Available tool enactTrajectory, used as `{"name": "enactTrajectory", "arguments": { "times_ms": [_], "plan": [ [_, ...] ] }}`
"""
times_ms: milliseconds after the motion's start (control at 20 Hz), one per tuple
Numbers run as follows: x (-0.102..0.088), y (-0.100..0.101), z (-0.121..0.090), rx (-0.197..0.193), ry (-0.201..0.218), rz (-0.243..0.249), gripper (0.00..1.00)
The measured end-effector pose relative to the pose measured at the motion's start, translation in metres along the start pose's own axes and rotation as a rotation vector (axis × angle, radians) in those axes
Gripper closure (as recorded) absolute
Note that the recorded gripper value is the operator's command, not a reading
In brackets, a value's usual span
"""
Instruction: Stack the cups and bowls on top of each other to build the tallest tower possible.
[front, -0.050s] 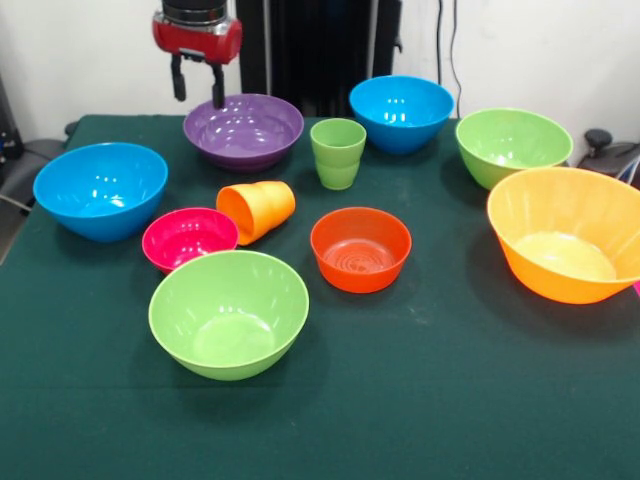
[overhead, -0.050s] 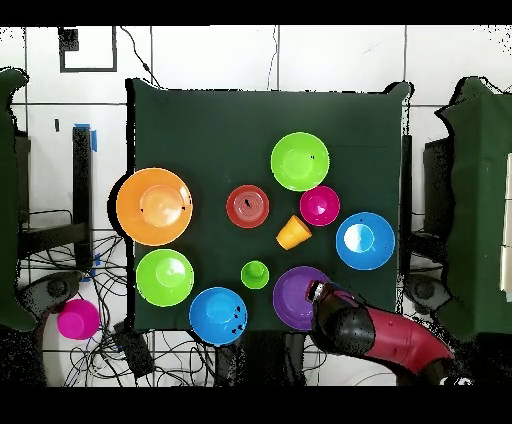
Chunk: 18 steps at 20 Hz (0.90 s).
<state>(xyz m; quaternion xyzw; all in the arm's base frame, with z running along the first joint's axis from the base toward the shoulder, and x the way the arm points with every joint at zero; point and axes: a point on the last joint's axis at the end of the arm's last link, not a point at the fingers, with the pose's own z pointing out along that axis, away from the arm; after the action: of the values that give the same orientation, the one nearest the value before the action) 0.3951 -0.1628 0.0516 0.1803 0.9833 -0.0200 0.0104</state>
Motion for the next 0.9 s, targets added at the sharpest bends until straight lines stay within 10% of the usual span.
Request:
{"name": "enactTrajectory", "arguments": {
  "times_ms": [900],
  "plan": [
    [0.046,0.053,0.013,-0.074,-0.041,0.098,0.00]
  ]
}}
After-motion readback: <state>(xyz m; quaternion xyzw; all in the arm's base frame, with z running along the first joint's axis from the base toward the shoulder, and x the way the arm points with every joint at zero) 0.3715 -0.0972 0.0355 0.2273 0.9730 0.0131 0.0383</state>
